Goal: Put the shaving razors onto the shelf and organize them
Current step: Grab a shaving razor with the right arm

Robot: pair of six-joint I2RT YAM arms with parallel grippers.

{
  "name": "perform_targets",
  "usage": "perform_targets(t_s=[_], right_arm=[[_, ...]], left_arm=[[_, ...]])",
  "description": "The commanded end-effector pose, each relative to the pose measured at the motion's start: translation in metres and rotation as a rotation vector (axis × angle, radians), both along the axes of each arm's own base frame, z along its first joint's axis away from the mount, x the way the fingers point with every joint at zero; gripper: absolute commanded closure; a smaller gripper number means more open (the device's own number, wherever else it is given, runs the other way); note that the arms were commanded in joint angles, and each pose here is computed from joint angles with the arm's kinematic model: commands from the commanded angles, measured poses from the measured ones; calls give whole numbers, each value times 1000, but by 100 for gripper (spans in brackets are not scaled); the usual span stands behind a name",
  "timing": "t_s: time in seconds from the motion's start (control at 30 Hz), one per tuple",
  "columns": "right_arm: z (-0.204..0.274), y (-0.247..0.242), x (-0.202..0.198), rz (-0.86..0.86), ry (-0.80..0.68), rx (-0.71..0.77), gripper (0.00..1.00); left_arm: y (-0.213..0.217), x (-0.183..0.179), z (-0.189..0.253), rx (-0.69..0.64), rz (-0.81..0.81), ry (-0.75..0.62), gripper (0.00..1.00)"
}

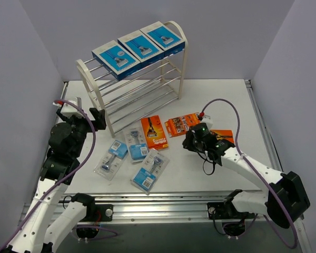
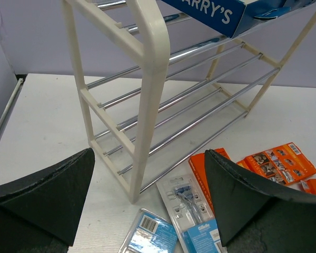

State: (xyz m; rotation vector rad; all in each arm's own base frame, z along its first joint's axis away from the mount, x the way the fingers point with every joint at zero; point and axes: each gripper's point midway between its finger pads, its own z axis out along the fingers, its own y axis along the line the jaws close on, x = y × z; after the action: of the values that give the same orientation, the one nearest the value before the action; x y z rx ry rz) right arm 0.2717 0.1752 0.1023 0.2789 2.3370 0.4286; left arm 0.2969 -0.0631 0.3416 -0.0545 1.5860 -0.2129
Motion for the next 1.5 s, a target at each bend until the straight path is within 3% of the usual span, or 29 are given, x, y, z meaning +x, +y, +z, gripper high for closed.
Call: perform_targets(t_s=[0.0,0.17,0.37,0.47,0.57,0.7,0.83,1.07,1.33,1.47], right_arm=[[9,44,6,245,-32,56,55],[14,85,-3,466,-81,175,38],[-3,100,-12,591,-86,190,34],[-12,109,-18,635,-54,172,34],[-18,120,-29,670,-35,62,39],[-35,131,-40,639,38,-71,48],[-36,144,-50,610,5,-160,50],[-27,165,-68,628,-30,-145,52],[31,173,-77,848,-291,-126,49],[53,164,-79,1022,-477,-236,47]], left_arm=[[-5,-9,29,-34,-38,-77,6],[-10,-11,33,-43,-66,-83,6],[-11,-14,36,-48,-75,-95,6],[-13,-13,34,-46,-84,-89,6],[-16,-12,34,-45,-97,-81,6],[-16,-13,35,-49,-101,-85,6],[-17,-13,35,-49,-106,-85,6],[-15,-11,32,-41,-95,-79,6],[-1,-8,29,-28,-16,-100,6],[0,-6,26,-20,-5,-99,6]])
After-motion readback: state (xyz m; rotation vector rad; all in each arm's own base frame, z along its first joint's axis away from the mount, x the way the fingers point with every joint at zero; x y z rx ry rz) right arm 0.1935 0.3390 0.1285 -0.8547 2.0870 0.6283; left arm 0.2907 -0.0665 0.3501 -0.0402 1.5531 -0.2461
